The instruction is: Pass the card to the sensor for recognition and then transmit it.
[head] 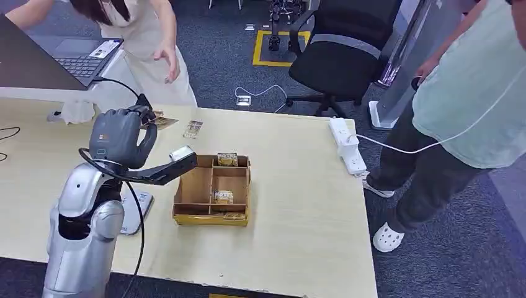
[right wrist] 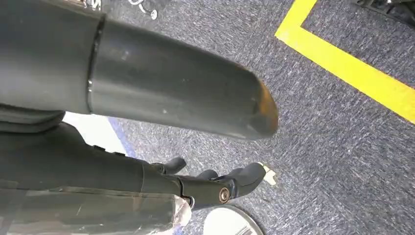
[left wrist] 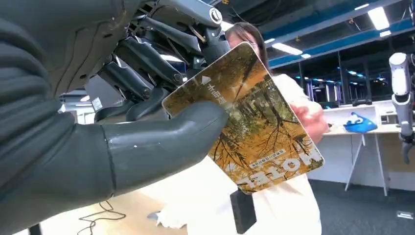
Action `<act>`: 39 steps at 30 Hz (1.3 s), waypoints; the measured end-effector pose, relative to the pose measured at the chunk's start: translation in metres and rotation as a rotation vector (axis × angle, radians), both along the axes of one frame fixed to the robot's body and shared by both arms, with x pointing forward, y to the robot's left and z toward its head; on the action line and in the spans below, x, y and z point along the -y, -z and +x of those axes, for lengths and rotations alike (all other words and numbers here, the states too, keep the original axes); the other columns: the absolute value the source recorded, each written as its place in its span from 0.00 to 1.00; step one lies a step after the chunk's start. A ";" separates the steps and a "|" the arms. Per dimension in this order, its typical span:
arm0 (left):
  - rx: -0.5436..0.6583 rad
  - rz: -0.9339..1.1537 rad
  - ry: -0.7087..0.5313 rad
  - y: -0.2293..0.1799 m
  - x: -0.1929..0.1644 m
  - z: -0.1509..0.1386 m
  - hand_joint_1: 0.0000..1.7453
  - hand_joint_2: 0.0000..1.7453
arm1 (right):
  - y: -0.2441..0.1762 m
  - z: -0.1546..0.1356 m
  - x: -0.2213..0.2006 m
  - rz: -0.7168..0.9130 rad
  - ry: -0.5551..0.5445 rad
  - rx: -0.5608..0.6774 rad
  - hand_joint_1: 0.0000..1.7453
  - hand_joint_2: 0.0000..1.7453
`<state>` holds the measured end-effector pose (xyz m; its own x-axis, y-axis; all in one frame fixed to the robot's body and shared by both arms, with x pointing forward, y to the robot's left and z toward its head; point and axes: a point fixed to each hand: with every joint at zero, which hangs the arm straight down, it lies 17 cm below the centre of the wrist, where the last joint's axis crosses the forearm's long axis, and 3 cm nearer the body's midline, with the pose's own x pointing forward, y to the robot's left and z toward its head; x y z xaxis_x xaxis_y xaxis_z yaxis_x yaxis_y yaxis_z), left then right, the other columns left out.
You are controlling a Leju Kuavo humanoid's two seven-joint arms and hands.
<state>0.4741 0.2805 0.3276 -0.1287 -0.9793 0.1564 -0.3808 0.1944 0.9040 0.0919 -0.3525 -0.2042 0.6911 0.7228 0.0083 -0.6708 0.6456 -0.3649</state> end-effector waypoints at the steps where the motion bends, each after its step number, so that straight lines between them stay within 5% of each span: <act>1: 0.001 0.000 0.000 -0.001 0.000 0.000 1.00 1.00 | 0.000 0.000 0.000 0.000 -0.001 0.000 0.00 0.00; 16: 0.014 0.006 -0.016 -0.008 -0.003 0.003 1.00 1.00 | 0.000 0.002 -0.002 0.003 -0.006 0.004 0.00 0.00; 23: 0.060 0.000 -0.159 -0.026 -0.027 0.010 1.00 1.00 | 0.000 0.008 -0.007 0.010 -0.027 0.005 0.00 0.00; 33: 0.057 -0.038 -0.169 -0.030 -0.024 0.019 1.00 1.00 | 0.001 0.008 -0.010 0.018 -0.035 0.004 0.00 0.00; 34: 0.056 -0.040 -0.168 -0.030 -0.024 0.019 0.21 1.00 | 0.002 0.008 -0.010 0.019 -0.035 0.003 0.00 0.00; 35: 0.055 -0.040 -0.169 -0.029 -0.025 0.020 0.00 1.00 | 0.002 0.008 -0.011 0.020 -0.035 0.003 0.00 0.00; 39: 0.059 -0.039 -0.174 -0.029 -0.025 0.020 0.00 1.00 | 0.002 0.009 -0.012 0.024 -0.038 0.004 0.00 0.00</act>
